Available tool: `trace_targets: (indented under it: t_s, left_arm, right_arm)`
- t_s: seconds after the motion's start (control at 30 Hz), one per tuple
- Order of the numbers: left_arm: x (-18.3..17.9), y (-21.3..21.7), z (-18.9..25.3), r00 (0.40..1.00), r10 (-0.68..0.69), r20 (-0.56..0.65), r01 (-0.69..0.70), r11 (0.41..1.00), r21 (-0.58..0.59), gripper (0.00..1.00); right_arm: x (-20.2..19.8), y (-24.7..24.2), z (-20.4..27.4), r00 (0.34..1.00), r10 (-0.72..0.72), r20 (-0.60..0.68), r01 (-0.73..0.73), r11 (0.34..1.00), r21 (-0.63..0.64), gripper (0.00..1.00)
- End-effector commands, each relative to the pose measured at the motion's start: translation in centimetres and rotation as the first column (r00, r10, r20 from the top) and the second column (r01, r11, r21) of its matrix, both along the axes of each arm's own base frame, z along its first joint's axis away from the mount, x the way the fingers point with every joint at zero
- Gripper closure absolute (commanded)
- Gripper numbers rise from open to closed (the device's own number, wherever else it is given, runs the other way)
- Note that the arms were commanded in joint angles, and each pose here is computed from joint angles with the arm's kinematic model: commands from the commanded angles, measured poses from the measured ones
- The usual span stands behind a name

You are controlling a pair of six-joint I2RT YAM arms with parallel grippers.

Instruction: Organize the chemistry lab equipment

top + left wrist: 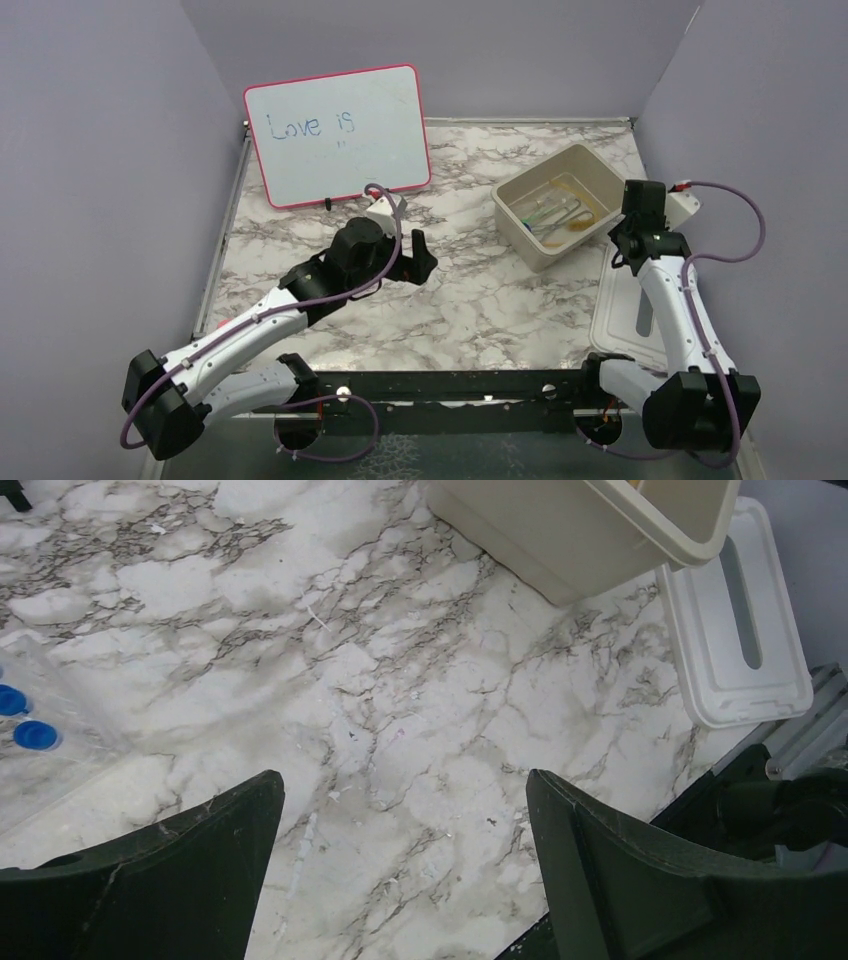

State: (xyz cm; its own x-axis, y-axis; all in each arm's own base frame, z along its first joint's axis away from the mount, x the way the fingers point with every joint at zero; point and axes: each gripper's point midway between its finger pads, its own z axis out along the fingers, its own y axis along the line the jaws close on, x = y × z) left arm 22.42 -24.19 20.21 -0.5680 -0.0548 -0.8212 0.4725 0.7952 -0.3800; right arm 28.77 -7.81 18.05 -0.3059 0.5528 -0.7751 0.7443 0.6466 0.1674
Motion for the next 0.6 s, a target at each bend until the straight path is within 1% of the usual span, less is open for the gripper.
trace_targets:
  t_s: [0.0,0.07,0.13,0.17,0.2,0.23,0.3,0.4,0.47,0.57]
  left_arm:
    - [0.2,-3.0,2.2,0.996,-0.088,0.006,0.088,0.993,-0.084,0.08]
    - [0.2,-3.7,1.8,0.993,-0.115,-0.013,0.113,0.99,-0.082,0.09]
    - [0.2,-4.2,1.5,0.991,-0.134,-0.028,0.131,0.988,-0.079,0.09]
    - [0.1,-4.4,1.3,0.989,-0.142,-0.033,0.139,0.987,-0.078,0.09]
    - [0.1,-4.6,1.2,0.988,-0.15,-0.038,0.147,0.986,-0.077,0.09]
    - [0.1,-4.7,1.1,0.987,-0.158,-0.041,0.155,0.985,-0.074,0.09]
    - [0.2,-4.9,0.8,0.985,-0.167,-0.048,0.164,0.984,-0.067,0.09]
    - [0.2,-5.2,0.9,0.983,-0.175,-0.053,0.171,0.983,-0.065,0.09]
    - [0.3,-5.3,1.0,0.982,-0.179,-0.054,0.175,0.983,-0.061,0.09]
    - [0.4,-5.4,1.2,0.982,-0.18,-0.054,0.177,0.983,-0.053,0.1]
  right_arm:
    - [-1.1,-0.2,-4.4,0.996,-0.041,-0.083,0.049,0.994,0.097,0.67]
    - [-1.7,-0.6,-6.9,0.988,-0.063,-0.14,0.083,0.986,0.145,0.59]
    - [-2.3,-0.9,-9.0,0.977,-0.085,-0.194,0.12,0.977,0.174,0.46]
    - [-2.5,-1.0,-9.8,0.972,-0.092,-0.214,0.132,0.975,0.179,0.37]
    - [-2.7,-1.1,-10.4,0.968,-0.098,-0.229,0.14,0.974,0.176,0.32]
    - [-2.8,-1.1,-10.9,0.966,-0.104,-0.236,0.147,0.974,0.172,0.29]
    - [-2.6,-0.9,-11.8,0.967,-0.081,-0.24,0.127,0.975,0.182,0.27]
    - [-2.0,0.0,-13.2,0.966,-0.017,-0.257,0.077,0.972,0.223,0.27]
    - [-2.1,0.0,-14.0,0.959,-0.017,-0.282,0.084,0.97,0.227,0.27]
    - [-1.7,-0.6,-14.3,0.957,-0.051,-0.285,0.114,0.971,0.209,0.32]
